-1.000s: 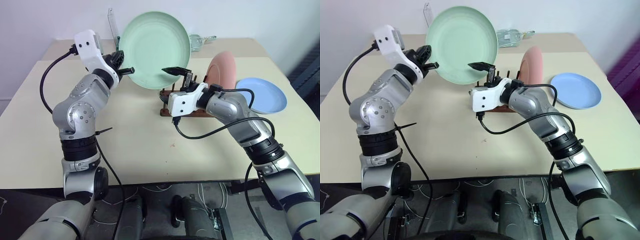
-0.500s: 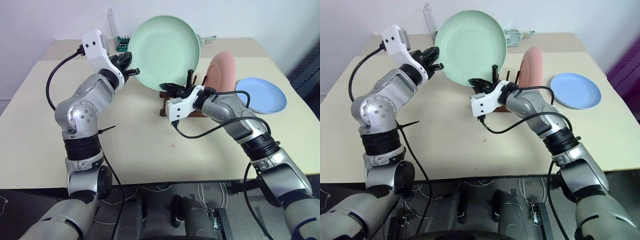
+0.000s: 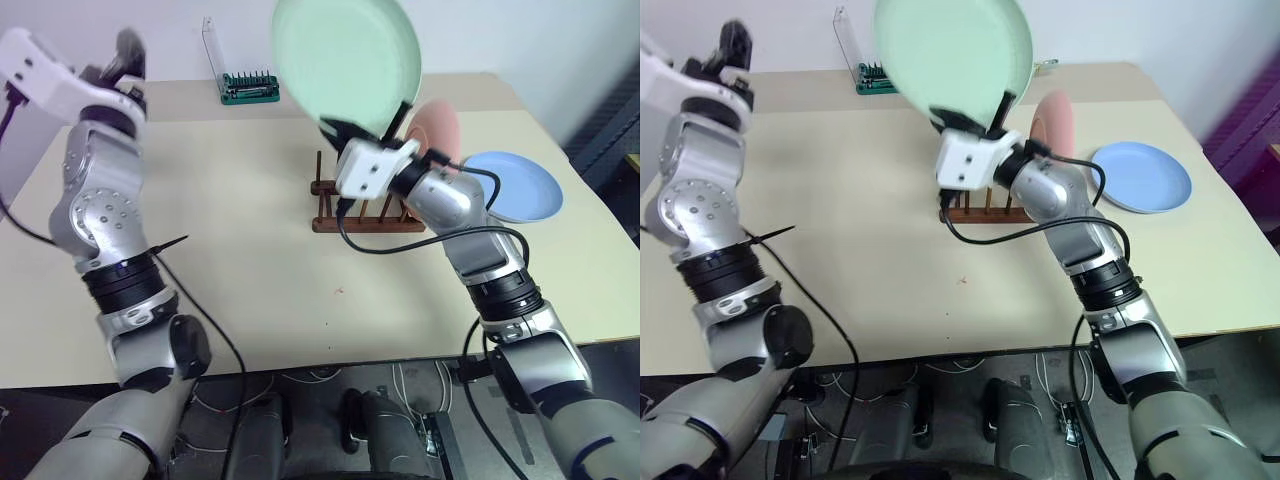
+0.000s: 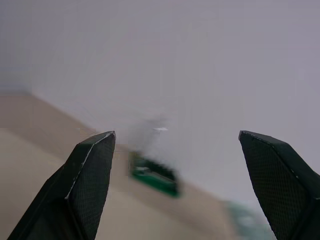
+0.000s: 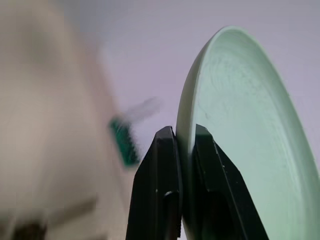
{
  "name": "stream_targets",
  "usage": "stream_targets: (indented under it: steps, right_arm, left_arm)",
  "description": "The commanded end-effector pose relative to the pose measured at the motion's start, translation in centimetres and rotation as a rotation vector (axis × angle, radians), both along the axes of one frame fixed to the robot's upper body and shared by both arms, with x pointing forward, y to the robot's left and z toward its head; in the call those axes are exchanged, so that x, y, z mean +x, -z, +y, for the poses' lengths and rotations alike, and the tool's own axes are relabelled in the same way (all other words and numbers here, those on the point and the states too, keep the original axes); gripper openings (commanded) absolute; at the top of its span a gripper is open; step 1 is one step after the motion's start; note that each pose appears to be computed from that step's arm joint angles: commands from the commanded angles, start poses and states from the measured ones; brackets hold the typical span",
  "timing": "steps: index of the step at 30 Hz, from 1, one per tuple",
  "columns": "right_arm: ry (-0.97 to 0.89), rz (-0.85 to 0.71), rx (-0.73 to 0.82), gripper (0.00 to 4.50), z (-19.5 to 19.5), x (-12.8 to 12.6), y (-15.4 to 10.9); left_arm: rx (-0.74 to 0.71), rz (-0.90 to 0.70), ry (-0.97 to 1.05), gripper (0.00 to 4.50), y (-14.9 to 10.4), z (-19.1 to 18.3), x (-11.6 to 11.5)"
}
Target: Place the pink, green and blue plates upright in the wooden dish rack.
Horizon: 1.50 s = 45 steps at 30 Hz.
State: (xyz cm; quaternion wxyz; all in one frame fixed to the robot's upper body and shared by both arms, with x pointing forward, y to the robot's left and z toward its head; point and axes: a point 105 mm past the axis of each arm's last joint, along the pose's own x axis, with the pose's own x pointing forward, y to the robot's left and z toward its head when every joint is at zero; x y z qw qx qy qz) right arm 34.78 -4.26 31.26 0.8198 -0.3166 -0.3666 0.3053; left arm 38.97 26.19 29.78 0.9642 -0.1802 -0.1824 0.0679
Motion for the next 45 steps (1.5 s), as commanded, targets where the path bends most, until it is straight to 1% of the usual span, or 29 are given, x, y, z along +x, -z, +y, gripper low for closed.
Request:
stream_targets:
  steps: [1,2,3,5,7,8,10,12,16,20,22,27,30,32,35,37,41,43,45]
  right_arm:
    - [-0.250,0.194,0.334,0.00,-1.1,-2.6,-4.4]
    - [-0.312,0.310,0.446,0.00,-1.7,-2.7,-4.7]
    - [-0.358,0.394,0.511,0.00,-2.0,-2.8,-4.7]
    - [-0.386,0.532,0.639,0.00,-3.0,-2.4,-4.5]
    - [-0.358,0.618,0.707,0.00,-3.6,-1.8,-4.0]
    - [-0.356,0.670,0.728,0.00,-3.6,-1.6,-3.6]
    - [-0.348,0.762,0.807,0.00,-3.8,-0.9,-2.9]
    - [-0.318,0.808,0.872,0.00,-4.2,-0.3,-2.5]
    - [-0.266,0.906,0.956,0.00,-5.0,1.0,-1.5]
    - [-0.220,0.985,0.988,0.00,-5.4,1.8,-0.3]
    - [-0.175,1.015,0.992,0.00,-5.5,2.3,0.5]
    - [-0.129,1.062,1.034,0.00,-5.8,3.2,1.2]
    - [-0.127,1.057,1.040,1.12,-5.9,3.4,0.9]
    - [-0.124,1.041,1.031,2.08,-5.9,3.4,0.6]
    - [-0.101,1.004,0.999,3.63,-6.0,3.4,0.2]
    - [-0.058,0.917,0.908,3.63,-6.2,3.1,-0.5]
    - [-0.045,0.764,0.741,3.63,-6.2,2.3,-2.1]
    - [-0.048,0.645,0.599,3.63,-6.3,1.2,-3.3]
    - [-0.074,0.563,0.495,3.63,-6.4,0.0,-4.1]
  left_arm:
    - [0.278,0.108,0.139,4.04,3.8,-3.5,0.7]
    - [0.400,0.139,0.238,4.04,5.8,-5.5,0.4]
    - [0.479,0.162,0.316,4.04,7.3,-7.0,-0.1]
    - [0.624,0.199,0.530,4.04,10.9,-10.5,-2.0]
    - [0.675,0.186,0.642,4.04,12.6,-12.3,-3.5]
    - [0.641,0.204,0.683,4.04,13.2,-12.7,-3.9]
    - [0.604,0.188,0.804,4.04,13.7,-14.3,-5.2]
    - [0.577,0.193,0.874,4.04,14.1,-15.0,-5.8]
    - [0.585,0.196,0.901,4.04,14.3,-15.3,-6.1]
    - [0.593,0.199,0.913,4.04,14.4,-15.4,-6.3]
    - [0.602,0.198,0.936,4.04,14.6,-15.6,-6.7]
    - [0.607,0.203,0.968,4.04,14.8,-16.0,-7.1]
    - [0.608,0.198,0.968,4.11,14.7,-16.1,-7.2]
    - [0.609,0.197,0.970,4.11,14.7,-16.2,-7.2]
    - [0.611,0.195,0.970,4.11,14.7,-16.2,-7.2]
    - [0.610,0.195,0.971,4.11,14.6,-16.2,-7.2]
    - [0.609,0.196,0.975,4.11,14.6,-16.3,-7.2]
    - [0.610,0.194,0.975,4.11,14.6,-16.3,-7.2]
    - [0.611,0.192,0.976,4.11,14.5,-16.4,-7.1]
